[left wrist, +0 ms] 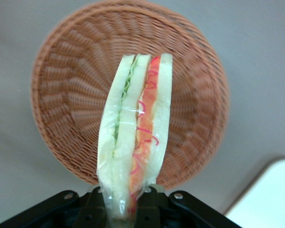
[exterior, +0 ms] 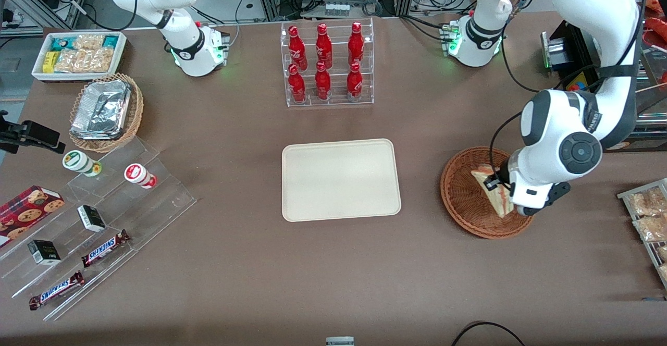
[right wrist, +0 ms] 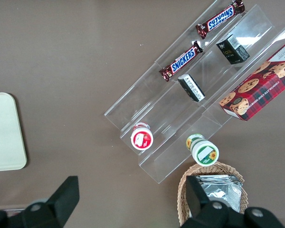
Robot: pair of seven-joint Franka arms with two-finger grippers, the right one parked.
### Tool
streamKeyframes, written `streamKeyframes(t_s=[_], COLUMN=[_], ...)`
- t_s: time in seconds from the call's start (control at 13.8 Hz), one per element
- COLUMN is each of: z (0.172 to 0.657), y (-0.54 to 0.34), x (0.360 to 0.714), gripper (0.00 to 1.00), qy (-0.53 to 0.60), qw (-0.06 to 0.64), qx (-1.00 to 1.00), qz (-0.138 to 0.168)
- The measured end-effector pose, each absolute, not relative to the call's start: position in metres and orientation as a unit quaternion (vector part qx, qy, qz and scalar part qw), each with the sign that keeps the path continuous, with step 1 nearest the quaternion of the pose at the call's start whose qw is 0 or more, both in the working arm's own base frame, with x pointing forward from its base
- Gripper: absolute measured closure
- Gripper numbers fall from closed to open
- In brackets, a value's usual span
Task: Place sandwich from basket to tray
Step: 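Lift the sandwich and carry it over the cream tray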
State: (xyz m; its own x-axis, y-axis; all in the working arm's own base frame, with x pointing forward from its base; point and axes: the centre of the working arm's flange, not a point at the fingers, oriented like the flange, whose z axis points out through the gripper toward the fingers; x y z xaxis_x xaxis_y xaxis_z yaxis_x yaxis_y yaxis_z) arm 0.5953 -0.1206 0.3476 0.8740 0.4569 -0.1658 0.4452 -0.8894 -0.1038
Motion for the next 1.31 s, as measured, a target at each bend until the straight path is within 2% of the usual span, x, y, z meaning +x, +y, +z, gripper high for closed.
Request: streamKeyframes(t_s=[0.44,0.73,0.95,1.31], z=[0.328,0.309,0.293,0.259], y=[-0.275,-0.374,-0.434,-0.475], x=[0.593,0.586,0.569,0.543], gripper=[0.82,0.82,0.82,0.82], qy=[-0.122,-0.132,-0.137,-0.137], qw=[-0.017,-0.027,-0.044,-0.046], qx=[-0.986,-0.985,-0.985,-0.985], qz=[0.11,0.107,0.093,0.095])
